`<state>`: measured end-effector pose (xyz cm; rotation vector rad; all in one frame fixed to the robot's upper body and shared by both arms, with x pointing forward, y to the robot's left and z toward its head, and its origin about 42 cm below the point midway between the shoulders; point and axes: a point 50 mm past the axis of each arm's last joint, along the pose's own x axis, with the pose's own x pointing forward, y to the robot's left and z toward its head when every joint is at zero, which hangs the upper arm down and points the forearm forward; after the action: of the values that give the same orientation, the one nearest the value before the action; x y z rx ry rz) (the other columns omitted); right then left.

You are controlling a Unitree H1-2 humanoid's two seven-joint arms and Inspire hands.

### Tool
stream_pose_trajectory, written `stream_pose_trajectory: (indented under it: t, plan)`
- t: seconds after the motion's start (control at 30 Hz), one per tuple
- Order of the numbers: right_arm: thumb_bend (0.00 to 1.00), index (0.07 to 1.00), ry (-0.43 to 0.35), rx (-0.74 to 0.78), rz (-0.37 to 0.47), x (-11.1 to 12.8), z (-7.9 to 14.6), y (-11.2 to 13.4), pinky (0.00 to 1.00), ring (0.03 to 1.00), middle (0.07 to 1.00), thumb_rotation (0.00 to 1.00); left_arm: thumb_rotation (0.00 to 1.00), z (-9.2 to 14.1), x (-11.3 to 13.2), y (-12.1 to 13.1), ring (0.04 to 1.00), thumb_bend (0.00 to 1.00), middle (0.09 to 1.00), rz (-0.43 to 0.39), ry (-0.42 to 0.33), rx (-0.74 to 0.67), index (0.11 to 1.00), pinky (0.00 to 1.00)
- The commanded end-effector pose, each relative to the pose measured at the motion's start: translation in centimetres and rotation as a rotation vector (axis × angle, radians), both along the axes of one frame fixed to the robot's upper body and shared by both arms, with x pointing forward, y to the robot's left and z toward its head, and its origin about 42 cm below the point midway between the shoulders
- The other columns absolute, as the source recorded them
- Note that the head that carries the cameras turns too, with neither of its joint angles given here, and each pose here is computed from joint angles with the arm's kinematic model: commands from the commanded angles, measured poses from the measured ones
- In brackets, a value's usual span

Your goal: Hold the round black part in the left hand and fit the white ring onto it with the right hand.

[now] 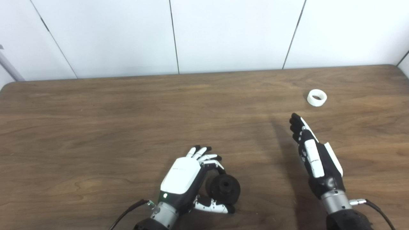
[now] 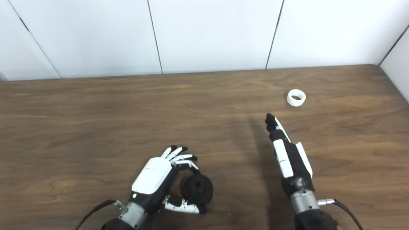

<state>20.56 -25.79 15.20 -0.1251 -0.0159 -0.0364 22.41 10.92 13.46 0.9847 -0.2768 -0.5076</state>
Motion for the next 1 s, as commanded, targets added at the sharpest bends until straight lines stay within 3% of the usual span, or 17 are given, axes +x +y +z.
stream_pose_trajectory:
  t: [0.0, 0.27, 0.63, 0.73, 0.83, 0.97]
  plan:
    - [0.59, 0.946, 0.02, 0.018, -0.018, -2.9, -0.5, 0.4, 1.0, 0.968, 0.957, 1.0, 0.06, -0.9, -0.2, -0.1, 0.953, 0.52, 0.822, -0.011, 0.009, 0.049, 0.48, 1.0]
    - [0.61, 0.94, 0.036, 0.016, -0.034, -2.9, 0.0, 0.3, 1.0, 0.982, 0.956, 1.0, 0.05, -1.5, -0.1, 0.0, 0.949, 0.52, 0.815, -0.007, 0.003, 0.061, 0.481, 1.0]
    - [0.59, 0.945, -0.046, -0.036, -0.053, -1.7, 1.8, -1.3, 0.98, 0.953, 0.939, 1.0, 0.05, -2.4, -0.1, 0.8, 0.948, 0.52, 0.812, 0.01, 0.001, 0.068, 0.481, 1.0]
    - [0.55, 0.946, -0.062, -0.073, -0.063, -1.1, 3.1, -2.0, 0.97, 0.956, 0.942, 0.94, 0.05, -2.5, -0.2, 0.9, 0.945, 0.52, 0.81, 0.013, 0.008, 0.068, 0.481, 1.0]
    - [0.55, 0.939, -0.09, -0.104, -0.081, -0.3, 4.4, -2.9, 0.94, 0.956, 0.945, 0.79, 0.05, -2.6, -0.2, 1.1, 0.946, 0.53, 0.81, 0.015, 0.01, 0.074, 0.482, 1.0]
    - [0.63, 0.918, -0.098, -0.176, -0.113, 0.8, 5.7, -4.1, 0.85, 0.935, 0.938, 0.63, 0.06, -2.8, -0.2, 1.2, 0.945, 0.53, 0.808, 0.015, 0.011, 0.082, 0.482, 1.0]
